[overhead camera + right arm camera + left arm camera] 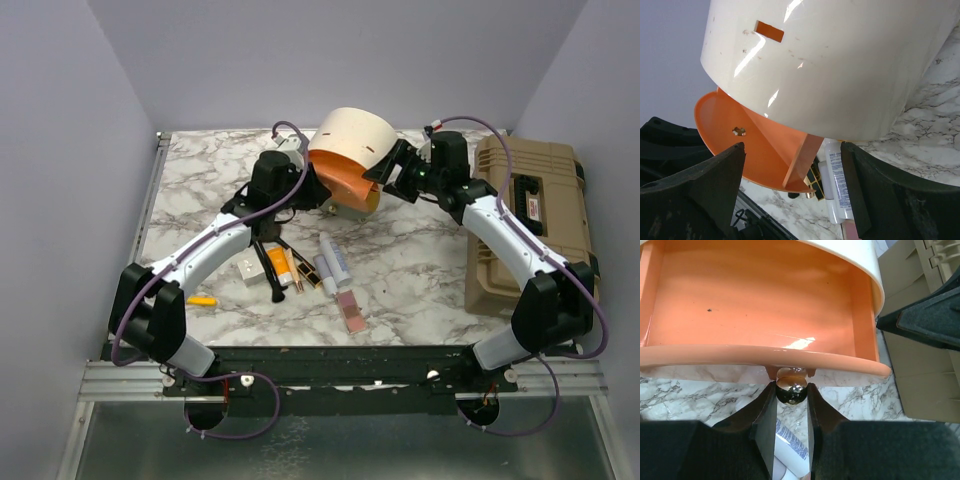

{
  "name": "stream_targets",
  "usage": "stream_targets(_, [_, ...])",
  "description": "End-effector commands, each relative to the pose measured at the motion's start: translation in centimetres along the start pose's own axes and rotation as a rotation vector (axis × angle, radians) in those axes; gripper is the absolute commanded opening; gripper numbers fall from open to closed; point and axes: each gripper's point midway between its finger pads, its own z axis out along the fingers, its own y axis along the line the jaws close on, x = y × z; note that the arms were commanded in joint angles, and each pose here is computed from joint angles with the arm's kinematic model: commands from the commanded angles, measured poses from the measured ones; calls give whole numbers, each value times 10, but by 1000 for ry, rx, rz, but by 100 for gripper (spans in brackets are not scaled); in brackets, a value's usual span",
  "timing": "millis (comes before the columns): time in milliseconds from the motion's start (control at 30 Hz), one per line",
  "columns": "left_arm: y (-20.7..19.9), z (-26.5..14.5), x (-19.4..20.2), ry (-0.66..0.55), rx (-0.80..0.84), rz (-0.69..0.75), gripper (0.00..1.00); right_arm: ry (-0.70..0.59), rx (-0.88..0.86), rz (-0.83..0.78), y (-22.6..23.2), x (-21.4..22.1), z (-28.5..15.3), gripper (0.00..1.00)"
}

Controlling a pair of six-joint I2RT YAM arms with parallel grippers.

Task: Organize the makeup
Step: Open the drawer in the storage box.

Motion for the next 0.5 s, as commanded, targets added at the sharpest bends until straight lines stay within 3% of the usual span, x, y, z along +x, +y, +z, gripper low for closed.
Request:
stream_targets(0, [-9,-10,6,21,39,-29,0,-27,-4,-33,9,-8,-7,84])
stream_targets(233, [-7,-14,10,29,32,-33,0,-30,3,-27,6,-6,-8,84])
stream_targets(467, [-9,-18,3,56,29,65,0,-46,3,-30,9,-8,-14,84])
